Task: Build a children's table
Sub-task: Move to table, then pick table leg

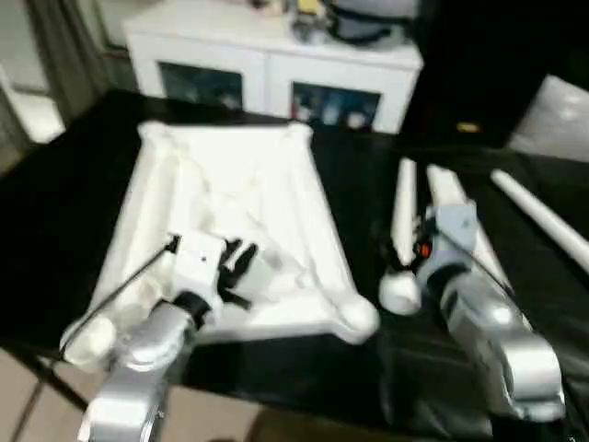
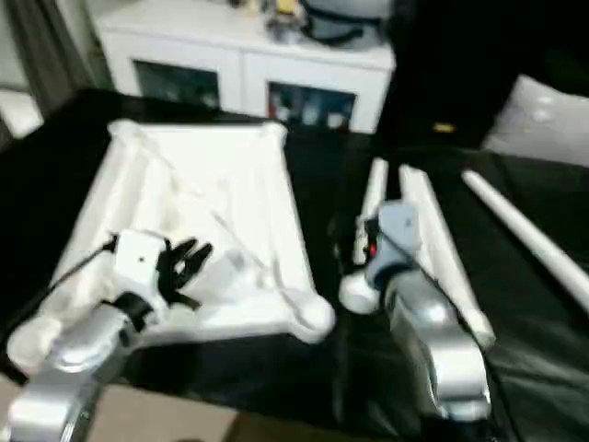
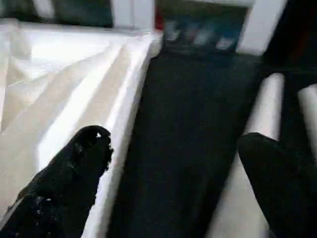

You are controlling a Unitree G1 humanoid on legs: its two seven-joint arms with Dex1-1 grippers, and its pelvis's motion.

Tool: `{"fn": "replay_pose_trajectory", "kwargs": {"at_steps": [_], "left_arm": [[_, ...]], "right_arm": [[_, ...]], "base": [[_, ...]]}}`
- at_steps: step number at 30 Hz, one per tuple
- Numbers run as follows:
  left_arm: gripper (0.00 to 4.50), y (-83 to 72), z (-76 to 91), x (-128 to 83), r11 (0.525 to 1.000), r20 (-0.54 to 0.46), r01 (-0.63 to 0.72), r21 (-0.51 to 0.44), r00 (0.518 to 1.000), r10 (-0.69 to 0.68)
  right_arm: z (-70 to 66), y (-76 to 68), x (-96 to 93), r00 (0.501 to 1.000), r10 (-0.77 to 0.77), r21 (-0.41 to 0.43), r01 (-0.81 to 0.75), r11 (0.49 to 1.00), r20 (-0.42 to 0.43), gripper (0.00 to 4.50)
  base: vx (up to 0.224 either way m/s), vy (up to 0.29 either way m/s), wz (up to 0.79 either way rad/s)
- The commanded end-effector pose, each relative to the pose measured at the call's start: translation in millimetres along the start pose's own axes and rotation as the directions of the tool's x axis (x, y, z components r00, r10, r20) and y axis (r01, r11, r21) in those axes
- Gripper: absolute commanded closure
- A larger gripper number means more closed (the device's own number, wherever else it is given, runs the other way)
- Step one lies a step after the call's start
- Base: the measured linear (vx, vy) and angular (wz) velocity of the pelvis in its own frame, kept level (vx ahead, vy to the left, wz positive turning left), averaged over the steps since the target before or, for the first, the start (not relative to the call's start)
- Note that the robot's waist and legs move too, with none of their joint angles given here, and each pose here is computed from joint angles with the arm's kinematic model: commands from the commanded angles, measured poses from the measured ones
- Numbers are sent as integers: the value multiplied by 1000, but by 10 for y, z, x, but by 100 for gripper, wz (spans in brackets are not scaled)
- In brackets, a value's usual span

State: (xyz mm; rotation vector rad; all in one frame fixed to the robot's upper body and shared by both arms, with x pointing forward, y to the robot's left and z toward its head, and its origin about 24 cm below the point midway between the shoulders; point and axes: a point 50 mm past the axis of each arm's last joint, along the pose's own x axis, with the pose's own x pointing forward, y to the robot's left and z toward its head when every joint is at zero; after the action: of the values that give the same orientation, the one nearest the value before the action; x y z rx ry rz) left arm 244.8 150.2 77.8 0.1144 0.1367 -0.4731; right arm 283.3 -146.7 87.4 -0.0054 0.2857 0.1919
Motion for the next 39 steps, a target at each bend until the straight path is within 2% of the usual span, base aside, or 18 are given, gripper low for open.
{"fn": "replay_pose_trajectory", "kwargs": {"at_steps": [1,4,5,6,7,9,12,14,17,22,25,26,31,32,34,39], "left_arm": [[301,-100,57,56,991,19,134,-19,991,-134],[301,-135,94,55,973,14,232,3,973,-232],[301,-157,92,47,949,-32,309,54,951,-308],[278,-157,92,47,949,-32,309,54,951,-308],[278,-162,80,39,937,-66,341,79,939,-337],[268,-144,102,47,910,-106,405,92,912,-395],[245,-134,122,59,895,-116,439,75,896,-429],[235,-136,99,42,856,-173,511,71,852,-494],[213,-138,94,29,832,-212,551,59,822,-529],[173,-158,171,68,835,-190,547,53,827,-530],[168,-174,182,84,835,-186,548,51,827,-531],[149,-188,190,89,829,-179,557,50,821,-542],[126,-213,197,90,824,-184,566,43,815,-550],[105,-212,197,91,824,-185,565,42,815,-549],[97,-194,196,111,833,-191,550,59,826,-531],[58,-188,189,126,838,-195,542,66,831,-522]], "right_arm": [[-14,-176,-24,993,-86,4,87,996,-83,0],[7,-252,41,982,-106,20,111,994,-157,0],[19,-312,131,961,-131,-6,134,991,-242,0],[19,-312,131,961,-131,-6,134,991,-242,0],[34,-335,177,954,-143,-22,142,990,-265,0],[106,-381,317,934,-162,3,171,985,-319,0],[148,-383,384,929,-150,3,160,987,-339,0],[186,-375,507,922,-131,15,147,989,-364,0],[214,-378,607,916,-122,31,145,989,-382,0],[214,-410,710,901,-144,45,178,983,-409,0],[181,-393,741,894,-141,57,182,982,-426,0],[170,-389,750,892,-140,53,180,982,-431,0],[124,-415,770,879,-156,53,201,978,-450,0],[115,-420,770,877,-159,53,205,977,-452,0],[44,-442,756,866,-168,60,221,974,-471,0],[-15,-474,724,857,-172,81,240,967,-485,0]], "base": [[87,34,4],[0,0,0],[0,0,0],[0,0,0],[-70,-36,-4],[-80,-25,1],[-115,-10,-1],[-101,-8,2],[-88,-1,0],[-13,1,0],[0,0,0],[0,0,0],[0,0,0],[0,0,0],[0,0,0],[0,0,0]]}}
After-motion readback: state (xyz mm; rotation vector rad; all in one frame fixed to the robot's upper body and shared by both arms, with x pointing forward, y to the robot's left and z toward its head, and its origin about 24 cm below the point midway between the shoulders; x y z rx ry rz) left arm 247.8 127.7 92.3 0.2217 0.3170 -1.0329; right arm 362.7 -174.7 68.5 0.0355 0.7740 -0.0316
